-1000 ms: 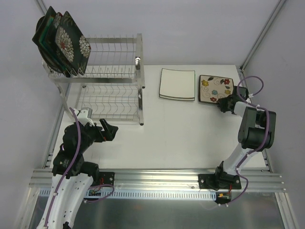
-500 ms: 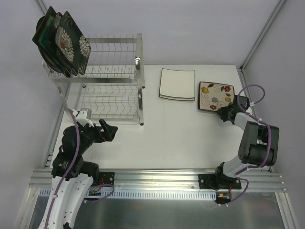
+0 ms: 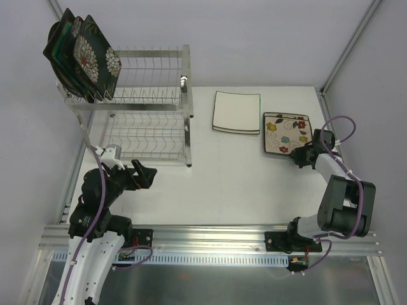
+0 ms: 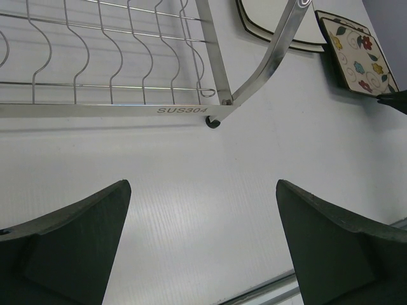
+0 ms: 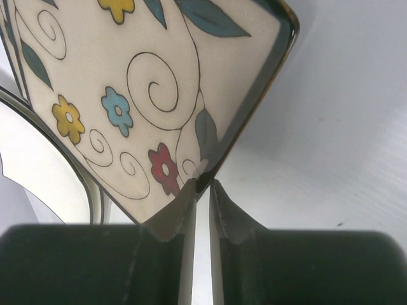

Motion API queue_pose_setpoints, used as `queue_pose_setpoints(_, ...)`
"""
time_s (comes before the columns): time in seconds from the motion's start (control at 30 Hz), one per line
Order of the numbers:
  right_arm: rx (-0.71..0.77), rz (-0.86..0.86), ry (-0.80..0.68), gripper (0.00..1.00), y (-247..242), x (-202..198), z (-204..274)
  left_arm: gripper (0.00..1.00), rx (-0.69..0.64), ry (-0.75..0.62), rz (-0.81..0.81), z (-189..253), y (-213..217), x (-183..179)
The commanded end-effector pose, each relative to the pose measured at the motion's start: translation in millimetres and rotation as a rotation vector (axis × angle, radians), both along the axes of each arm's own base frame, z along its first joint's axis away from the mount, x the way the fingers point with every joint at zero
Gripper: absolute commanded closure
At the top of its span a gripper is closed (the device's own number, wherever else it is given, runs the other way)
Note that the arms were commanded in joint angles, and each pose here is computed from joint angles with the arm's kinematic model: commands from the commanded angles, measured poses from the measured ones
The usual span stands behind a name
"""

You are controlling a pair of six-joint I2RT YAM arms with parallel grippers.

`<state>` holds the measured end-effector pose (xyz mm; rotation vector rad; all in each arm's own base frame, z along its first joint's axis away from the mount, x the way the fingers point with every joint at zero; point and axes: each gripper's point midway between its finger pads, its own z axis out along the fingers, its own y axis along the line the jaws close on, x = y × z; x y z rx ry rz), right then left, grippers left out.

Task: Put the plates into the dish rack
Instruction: Grab a plate with the right arm

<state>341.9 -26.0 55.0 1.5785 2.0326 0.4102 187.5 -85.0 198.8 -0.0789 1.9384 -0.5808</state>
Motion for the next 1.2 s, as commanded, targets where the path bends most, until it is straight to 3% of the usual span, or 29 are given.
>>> queue_pose_setpoints(0.0,-0.013,0.019,-0.046,0.92,0,1,31,0.01,0.007,-0.038,-0.002,5,1,2)
queue_pose_setpoints(0.47,-0.039,0.004,-0.003,0.92,0,-33,34,0.01,0.007,-0.032,-0.01,4,-1,2)
queue_pose_setpoints(0.83,-0.025,-0.002,0.029,0.83,2,-43,13,0.01,0.008,-0.026,-0.013,3,-1,3)
queue_pose_setpoints(1.03,-0.041,-0.007,-0.001,0.63,0,-40,21,0.01,0.007,-0.024,-0.016,3,-2,3)
queue_pose_setpoints(1.17,-0.058,0.0,-0.043,0.43,-1,-38,27,0.01,0.008,-0.023,-0.013,2,-1,3)
